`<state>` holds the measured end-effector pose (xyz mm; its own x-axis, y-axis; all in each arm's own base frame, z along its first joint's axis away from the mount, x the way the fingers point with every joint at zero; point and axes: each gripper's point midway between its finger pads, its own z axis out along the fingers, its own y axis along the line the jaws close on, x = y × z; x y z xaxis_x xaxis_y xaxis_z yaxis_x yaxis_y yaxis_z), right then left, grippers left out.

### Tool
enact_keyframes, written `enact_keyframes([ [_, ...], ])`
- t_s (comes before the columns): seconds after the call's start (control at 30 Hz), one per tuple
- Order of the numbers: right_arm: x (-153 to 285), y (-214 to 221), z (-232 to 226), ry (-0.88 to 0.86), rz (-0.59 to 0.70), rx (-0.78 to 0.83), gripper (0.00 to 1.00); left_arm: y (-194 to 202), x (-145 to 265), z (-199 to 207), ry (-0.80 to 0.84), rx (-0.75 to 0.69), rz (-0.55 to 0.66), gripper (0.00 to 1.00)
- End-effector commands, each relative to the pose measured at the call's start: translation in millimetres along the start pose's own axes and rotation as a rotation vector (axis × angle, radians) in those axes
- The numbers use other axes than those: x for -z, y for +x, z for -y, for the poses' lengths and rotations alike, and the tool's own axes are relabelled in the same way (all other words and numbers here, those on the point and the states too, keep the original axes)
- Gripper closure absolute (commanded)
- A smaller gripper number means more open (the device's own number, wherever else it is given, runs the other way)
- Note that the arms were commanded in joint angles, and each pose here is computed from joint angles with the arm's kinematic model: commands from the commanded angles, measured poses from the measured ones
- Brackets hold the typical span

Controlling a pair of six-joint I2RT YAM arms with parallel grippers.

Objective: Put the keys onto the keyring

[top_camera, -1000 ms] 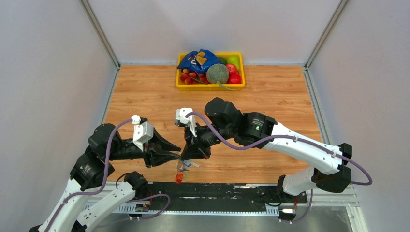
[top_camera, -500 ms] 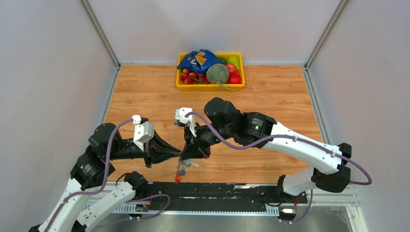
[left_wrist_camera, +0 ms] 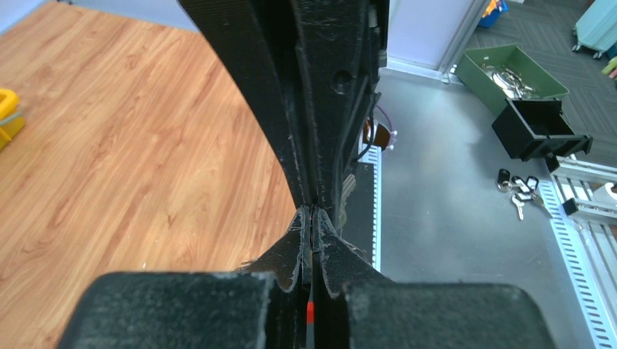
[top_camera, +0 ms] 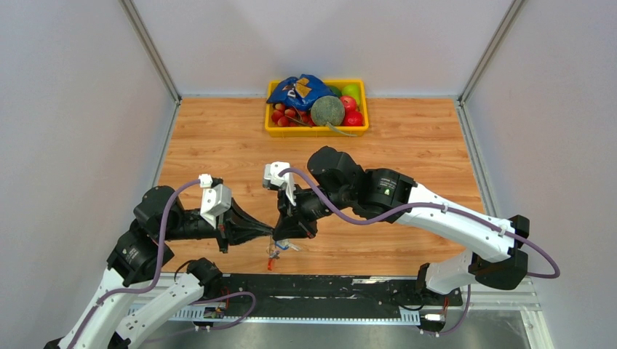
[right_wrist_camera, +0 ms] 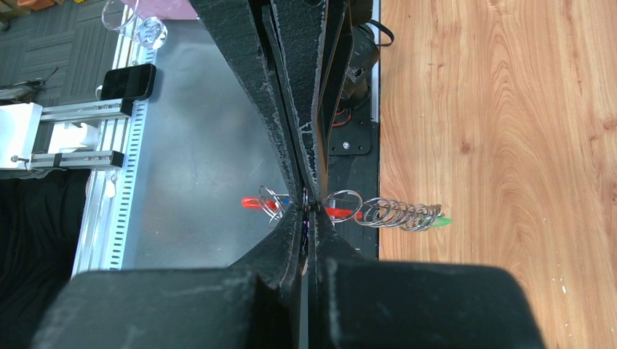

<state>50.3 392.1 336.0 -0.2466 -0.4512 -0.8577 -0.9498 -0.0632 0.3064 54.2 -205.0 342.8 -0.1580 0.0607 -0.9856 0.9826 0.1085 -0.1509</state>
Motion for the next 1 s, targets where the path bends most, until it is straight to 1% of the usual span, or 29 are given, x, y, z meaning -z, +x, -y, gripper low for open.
enact_keyframes([
  [0.0, 20, -31, -10, 0.016, 0.113, 0.073, 0.80, -28, 1, 3, -0.002, -0.083, 0.126, 1.00],
  [0.07, 26, -32, -11, 0.027, 0.128, 0.090, 0.71, -33, 2, 3, -0.008, -0.085, 0.160, 1.00],
  [0.17, 36, -34, -12, 0.047, 0.159, 0.126, 0.62, -40, 3, 3, -0.025, -0.085, 0.199, 1.00],
  [0.23, 42, -35, -11, 0.070, 0.185, 0.138, 0.60, -44, 5, 2, -0.034, -0.089, 0.217, 1.00],
  [0.37, 49, -38, -8, 0.104, 0.219, 0.195, 0.59, -53, 6, 4, -0.035, -0.095, 0.260, 1.00],
  [0.67, 59, -54, -5, 0.146, 0.320, 0.306, 0.63, -66, 6, 9, -0.007, -0.100, 0.334, 1.00],
  [0.8, 62, -62, -8, 0.141, 0.362, 0.344, 0.64, -68, 5, 11, 0.010, -0.100, 0.348, 1.00],
  [0.97, 61, -68, -11, 0.126, 0.378, 0.352, 0.68, -68, 6, 12, 0.014, -0.104, 0.354, 1.00],
])
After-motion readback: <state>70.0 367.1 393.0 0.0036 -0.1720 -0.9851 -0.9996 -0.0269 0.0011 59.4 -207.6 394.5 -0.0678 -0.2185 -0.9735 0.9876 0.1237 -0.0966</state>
